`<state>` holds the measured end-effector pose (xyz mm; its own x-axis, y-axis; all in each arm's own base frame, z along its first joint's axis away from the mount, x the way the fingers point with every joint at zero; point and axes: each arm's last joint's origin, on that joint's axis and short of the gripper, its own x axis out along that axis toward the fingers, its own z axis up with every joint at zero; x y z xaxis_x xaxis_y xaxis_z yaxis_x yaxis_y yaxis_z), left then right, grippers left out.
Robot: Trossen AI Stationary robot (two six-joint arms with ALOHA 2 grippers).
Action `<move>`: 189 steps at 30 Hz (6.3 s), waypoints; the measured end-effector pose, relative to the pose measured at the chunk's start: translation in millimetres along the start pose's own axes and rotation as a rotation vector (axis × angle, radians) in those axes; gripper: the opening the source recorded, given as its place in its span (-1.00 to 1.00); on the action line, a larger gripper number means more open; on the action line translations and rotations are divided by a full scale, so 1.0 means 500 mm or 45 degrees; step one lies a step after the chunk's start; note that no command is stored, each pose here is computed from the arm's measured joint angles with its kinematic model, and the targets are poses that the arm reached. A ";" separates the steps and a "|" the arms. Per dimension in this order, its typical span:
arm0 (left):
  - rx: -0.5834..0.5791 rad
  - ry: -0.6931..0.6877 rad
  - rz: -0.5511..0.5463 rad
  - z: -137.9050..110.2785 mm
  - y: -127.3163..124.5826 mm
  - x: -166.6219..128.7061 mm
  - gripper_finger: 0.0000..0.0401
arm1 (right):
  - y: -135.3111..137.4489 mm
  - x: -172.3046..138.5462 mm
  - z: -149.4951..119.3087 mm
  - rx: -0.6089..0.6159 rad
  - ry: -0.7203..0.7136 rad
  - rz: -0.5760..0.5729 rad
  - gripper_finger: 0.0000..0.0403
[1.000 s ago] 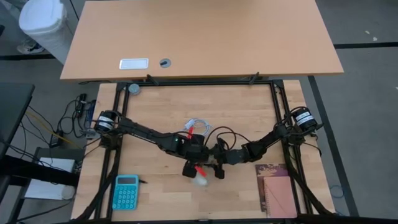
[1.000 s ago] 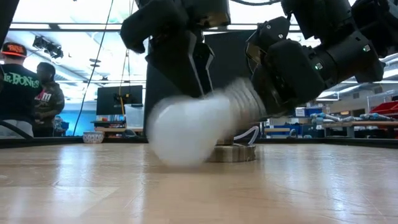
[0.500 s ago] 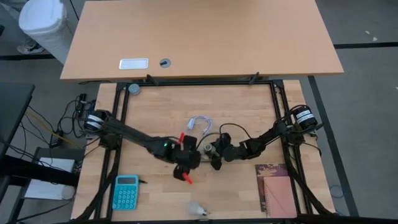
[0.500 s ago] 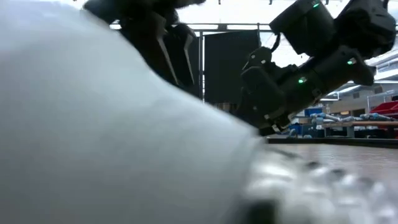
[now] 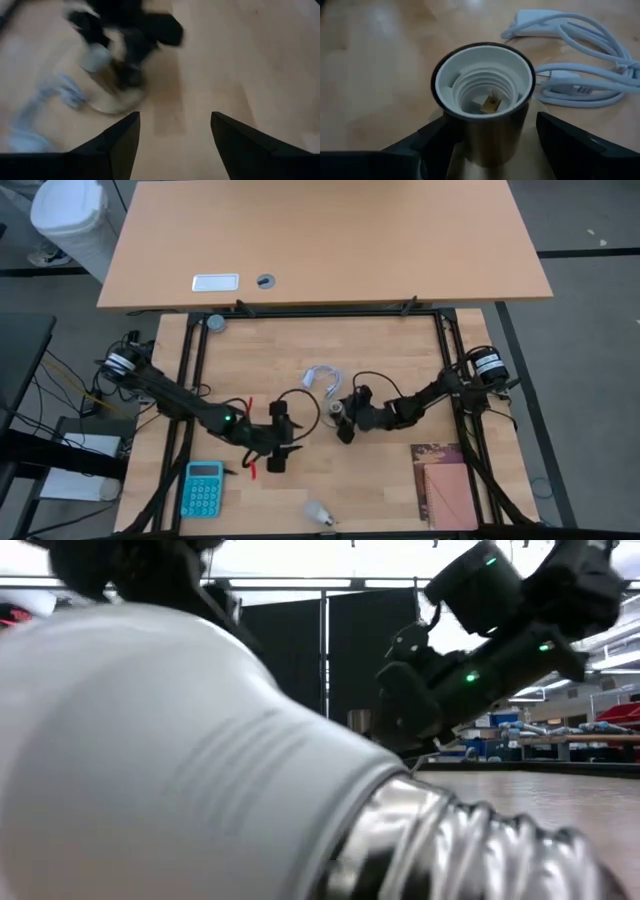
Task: Screw lightbulb
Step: Insert the white lightbulb into the lamp socket
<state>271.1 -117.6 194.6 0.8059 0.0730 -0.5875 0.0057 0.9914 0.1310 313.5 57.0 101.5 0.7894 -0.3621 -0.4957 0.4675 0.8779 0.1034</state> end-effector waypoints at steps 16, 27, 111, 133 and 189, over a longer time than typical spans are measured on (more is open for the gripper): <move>-0.116 -0.050 -0.135 0.003 -0.018 0.002 0.24 | -0.051 -0.086 0.073 -0.045 0.168 -0.101 0.36; -0.161 -0.092 -0.242 0.009 -0.040 -0.007 0.24 | 0.023 -0.219 0.092 -0.026 0.106 0.233 0.36; -0.388 0.061 -0.160 -0.036 -0.159 0.164 0.24 | 0.281 -0.135 0.007 0.046 0.680 0.273 0.30; -0.379 0.189 -0.204 -0.048 -0.158 0.159 0.24 | 0.253 -0.110 -0.010 -0.042 0.639 0.161 0.21; -0.066 0.319 -0.228 -0.019 -0.155 0.149 0.24 | 0.290 -0.124 -0.025 -0.240 0.515 0.567 0.18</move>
<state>325.1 -188.0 133.1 0.6239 -0.0851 -0.7768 0.0987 0.9947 -0.0297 327.4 210.8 136.3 0.6622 0.1654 -0.7309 0.0215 0.9707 0.2392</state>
